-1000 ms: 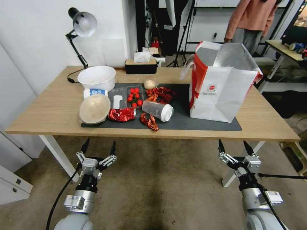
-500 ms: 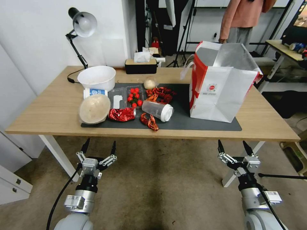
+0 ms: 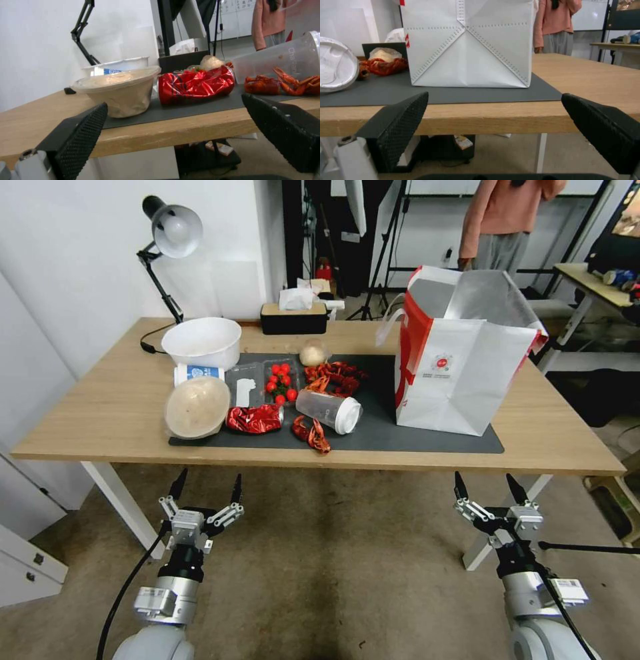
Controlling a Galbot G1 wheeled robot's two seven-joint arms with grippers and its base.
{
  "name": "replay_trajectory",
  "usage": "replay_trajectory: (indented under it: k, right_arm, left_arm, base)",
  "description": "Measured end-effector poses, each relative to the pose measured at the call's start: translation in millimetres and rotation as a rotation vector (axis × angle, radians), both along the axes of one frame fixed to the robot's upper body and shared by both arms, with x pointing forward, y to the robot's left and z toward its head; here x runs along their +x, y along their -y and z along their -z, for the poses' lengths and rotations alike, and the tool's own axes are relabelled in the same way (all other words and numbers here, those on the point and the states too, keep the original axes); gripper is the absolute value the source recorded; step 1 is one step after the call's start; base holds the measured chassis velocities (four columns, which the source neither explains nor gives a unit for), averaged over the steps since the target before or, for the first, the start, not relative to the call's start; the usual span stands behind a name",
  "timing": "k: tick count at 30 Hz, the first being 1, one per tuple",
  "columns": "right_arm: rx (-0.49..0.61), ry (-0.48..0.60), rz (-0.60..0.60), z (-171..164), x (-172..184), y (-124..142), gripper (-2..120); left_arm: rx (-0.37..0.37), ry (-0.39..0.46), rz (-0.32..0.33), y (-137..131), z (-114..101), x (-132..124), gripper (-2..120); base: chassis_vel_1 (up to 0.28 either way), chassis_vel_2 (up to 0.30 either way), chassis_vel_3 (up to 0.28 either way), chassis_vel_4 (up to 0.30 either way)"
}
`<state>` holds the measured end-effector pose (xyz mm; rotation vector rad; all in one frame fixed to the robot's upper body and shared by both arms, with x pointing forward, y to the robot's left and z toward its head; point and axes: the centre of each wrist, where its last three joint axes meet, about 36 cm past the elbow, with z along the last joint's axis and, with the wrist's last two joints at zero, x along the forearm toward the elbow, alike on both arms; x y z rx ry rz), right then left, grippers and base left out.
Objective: Pick up the food delivery bag from the floor and place it on the table.
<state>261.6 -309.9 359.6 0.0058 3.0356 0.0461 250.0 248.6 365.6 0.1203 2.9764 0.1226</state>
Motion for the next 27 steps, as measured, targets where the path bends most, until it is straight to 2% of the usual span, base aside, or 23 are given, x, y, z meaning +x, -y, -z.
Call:
replay_trajectory:
  k: [27]
  right_arm:
    - [0.001,0.001,0.000,-0.4,0.1,-0.1,100]
  left_arm:
    - [0.000,0.000,0.000,0.0,-0.3,0.0,100]
  base:
    - [0.000,0.000,0.000,0.000]
